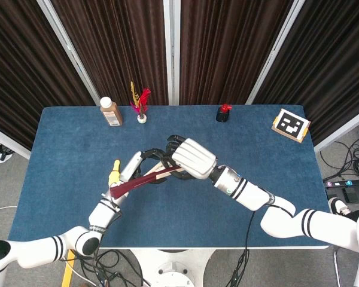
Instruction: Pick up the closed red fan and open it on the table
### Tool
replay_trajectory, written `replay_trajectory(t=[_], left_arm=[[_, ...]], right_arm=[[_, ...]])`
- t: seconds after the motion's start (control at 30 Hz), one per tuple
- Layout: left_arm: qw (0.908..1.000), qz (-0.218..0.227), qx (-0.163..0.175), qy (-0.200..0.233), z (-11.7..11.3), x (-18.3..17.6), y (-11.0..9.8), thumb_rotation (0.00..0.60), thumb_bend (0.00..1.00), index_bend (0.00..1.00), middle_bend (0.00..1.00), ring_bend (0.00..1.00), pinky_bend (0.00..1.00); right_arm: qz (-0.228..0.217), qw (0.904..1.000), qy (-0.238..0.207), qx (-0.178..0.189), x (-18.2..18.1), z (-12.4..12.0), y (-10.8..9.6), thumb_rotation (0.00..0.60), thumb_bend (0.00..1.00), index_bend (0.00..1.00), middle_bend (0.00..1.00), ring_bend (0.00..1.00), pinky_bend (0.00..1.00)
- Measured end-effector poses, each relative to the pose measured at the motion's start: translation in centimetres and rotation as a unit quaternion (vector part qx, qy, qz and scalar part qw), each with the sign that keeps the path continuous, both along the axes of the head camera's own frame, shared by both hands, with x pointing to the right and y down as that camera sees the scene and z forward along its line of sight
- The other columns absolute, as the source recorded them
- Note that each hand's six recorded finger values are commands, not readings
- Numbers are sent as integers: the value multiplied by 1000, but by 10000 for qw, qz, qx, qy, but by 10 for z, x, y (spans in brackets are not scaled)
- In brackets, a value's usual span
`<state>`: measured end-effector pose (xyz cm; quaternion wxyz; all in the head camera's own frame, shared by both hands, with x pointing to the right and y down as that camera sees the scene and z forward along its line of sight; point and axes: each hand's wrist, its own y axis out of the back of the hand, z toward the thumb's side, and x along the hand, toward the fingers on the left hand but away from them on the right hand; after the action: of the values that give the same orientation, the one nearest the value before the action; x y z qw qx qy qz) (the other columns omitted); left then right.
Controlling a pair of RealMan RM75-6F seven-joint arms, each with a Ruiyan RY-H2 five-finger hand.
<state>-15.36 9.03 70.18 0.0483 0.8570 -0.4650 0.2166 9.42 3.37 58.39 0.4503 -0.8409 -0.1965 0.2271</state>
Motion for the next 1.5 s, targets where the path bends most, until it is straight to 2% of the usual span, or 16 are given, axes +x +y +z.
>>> replay_trajectory(t=[0.27,0.53,0.67,0.87,1.07,1.17,1.27,1.37,1.5], left_arm=[[9998,-178,-82,46,3,1,-2,600,257,586,534,365,338],[9990,-432,-84,-15,6,0,-5,600,431,721,664,480,438],[9984,-547,-108,-45,8,-3,-6,600,452,749,693,506,444],[9984,-452,-62,-331,11,-11,-5,600,456,760,704,515,445],[9943,-367,146,-995,12,-37,-8,600,462,756,697,515,447],[9878,-323,328,-1486,10,-55,-12,600,465,752,692,515,449],[9771,-316,595,-2020,6,-74,-17,600,465,749,688,515,451],[9610,-284,926,-2592,0,-89,-20,600,465,746,685,515,451],[9329,-175,1321,-3347,-8,-106,-22,600,465,741,678,516,451]], right_arm=[[21,10000,-49,-35,-3,1,1,600,920,892,699,357,205],[52,10000,-50,-50,-1,2,1,600,922,892,699,357,206],[86,9999,-39,-67,1,4,1,600,921,892,699,357,207],[96,10000,16,16,5,3,-1,600,928,892,701,357,207],[-20,9984,354,429,17,2,0,600,929,892,703,358,207],[-65,9960,568,686,28,1,2,600,929,892,703,357,207],[-61,9929,752,925,41,0,8,600,929,892,705,358,207],[-22,9897,889,1120,54,-2,13,600,929,892,709,367,206],[4,9839,1112,1396,68,-6,17,600,929,892,711,368,206]])
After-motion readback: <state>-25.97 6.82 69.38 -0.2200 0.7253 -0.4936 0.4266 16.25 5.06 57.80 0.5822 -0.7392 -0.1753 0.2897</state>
